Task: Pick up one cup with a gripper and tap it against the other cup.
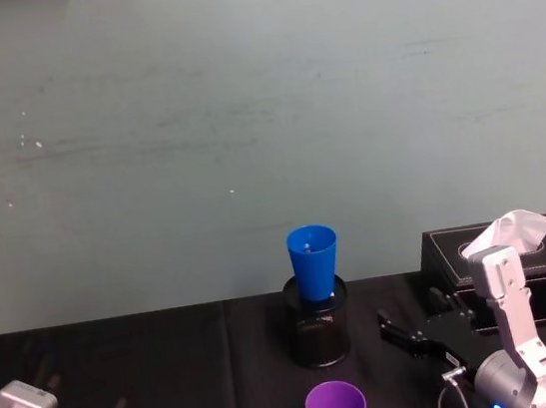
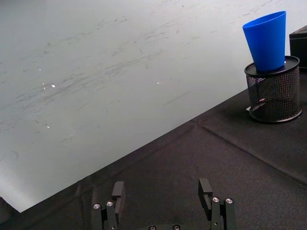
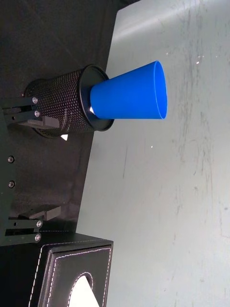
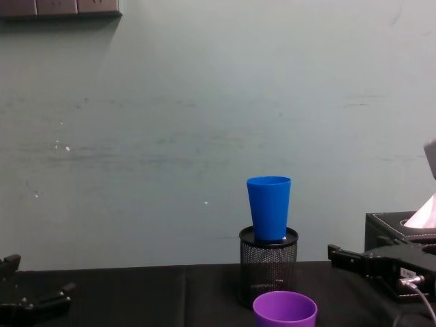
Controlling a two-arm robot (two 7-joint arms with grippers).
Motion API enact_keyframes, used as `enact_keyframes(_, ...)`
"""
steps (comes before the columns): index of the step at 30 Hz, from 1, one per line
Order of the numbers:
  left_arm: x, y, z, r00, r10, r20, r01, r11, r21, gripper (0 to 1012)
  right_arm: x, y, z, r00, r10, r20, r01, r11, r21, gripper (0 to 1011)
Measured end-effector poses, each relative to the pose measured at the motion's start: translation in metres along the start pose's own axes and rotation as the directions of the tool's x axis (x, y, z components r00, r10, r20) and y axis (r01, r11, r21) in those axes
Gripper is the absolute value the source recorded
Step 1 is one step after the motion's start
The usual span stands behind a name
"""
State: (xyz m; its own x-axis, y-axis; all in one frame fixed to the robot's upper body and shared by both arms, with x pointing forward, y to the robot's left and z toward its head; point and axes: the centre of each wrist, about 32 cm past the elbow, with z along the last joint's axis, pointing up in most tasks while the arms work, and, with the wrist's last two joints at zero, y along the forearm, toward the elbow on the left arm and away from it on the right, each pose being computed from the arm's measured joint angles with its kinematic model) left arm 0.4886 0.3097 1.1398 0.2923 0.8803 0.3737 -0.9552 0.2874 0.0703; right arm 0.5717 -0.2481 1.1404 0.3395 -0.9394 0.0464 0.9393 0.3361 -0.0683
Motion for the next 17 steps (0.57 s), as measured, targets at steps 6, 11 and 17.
enact_keyframes(6, 0.0000, 0.0000, 0.0000, 1.0000, 0.000, 0.000, 0.000, 1.0000, 0.000, 1000, 0.0000, 0.0000, 0.0001, 1.000, -0.001, 0.000, 0.001, 1.000, 0.000, 1003)
enact_keyframes(11, 0.0000, 0.0000, 0.0000, 1.0000, 0.000, 0.000, 0.000, 1.0000, 0.000, 1000, 0.0000, 0.0000, 0.0001, 1.000, -0.001, -0.001, 0.001, 1.000, 0.001, 1003)
enact_keyframes(17, 0.0000, 0.0000, 0.0000, 1.0000, 0.000, 0.000, 0.000, 1.0000, 0.000, 1000, 0.0000, 0.0000, 0.0001, 1.000, -0.001, -0.001, 0.001, 1.000, 0.000, 1003)
